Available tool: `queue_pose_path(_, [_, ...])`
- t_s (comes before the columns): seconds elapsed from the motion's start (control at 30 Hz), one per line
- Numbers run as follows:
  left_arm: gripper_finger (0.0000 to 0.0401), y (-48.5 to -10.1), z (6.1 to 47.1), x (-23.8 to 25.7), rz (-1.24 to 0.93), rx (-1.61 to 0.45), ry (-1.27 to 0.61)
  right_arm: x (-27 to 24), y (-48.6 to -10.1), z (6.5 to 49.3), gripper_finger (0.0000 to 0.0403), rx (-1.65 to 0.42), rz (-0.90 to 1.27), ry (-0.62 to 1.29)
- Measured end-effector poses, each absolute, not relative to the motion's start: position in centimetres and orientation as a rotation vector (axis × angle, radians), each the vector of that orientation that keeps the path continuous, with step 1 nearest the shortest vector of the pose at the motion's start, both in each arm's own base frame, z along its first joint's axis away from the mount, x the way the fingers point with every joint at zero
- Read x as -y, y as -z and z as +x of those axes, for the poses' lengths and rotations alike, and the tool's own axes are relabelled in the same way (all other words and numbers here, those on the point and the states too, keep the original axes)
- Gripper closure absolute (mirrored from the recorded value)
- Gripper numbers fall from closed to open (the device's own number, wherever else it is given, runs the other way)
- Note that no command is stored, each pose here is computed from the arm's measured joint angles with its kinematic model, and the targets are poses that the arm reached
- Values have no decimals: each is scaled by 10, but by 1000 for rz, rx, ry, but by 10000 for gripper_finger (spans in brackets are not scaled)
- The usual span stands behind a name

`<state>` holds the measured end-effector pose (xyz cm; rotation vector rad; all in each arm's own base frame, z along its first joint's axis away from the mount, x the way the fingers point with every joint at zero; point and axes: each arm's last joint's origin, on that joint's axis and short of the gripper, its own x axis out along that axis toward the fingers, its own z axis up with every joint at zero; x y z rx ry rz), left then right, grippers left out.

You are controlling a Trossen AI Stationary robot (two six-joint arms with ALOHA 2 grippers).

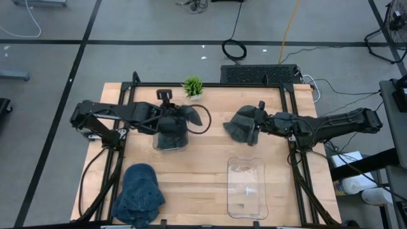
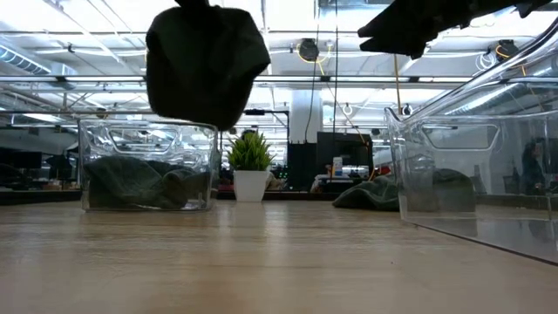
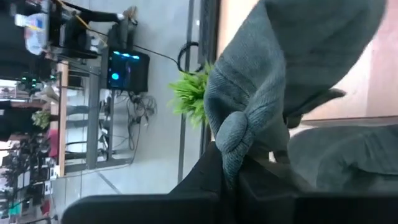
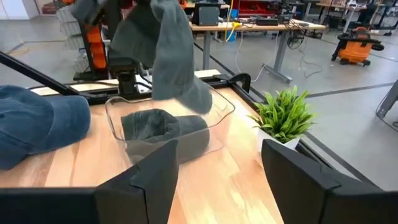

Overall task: Pick & Place hat
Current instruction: Put the black cap into the top transparent bin

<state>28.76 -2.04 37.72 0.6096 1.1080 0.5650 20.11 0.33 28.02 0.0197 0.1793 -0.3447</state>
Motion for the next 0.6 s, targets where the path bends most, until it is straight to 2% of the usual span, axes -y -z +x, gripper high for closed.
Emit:
queue_pose_path(0.27, [397, -367, 258, 14, 608, -1141, -581, -3, -278, 201, 189, -199, 15, 344])
queue_pose_path(0.6, [397, -351, 220, 5, 567, -1022, -589, -3, -279, 201, 190, -193, 16, 344])
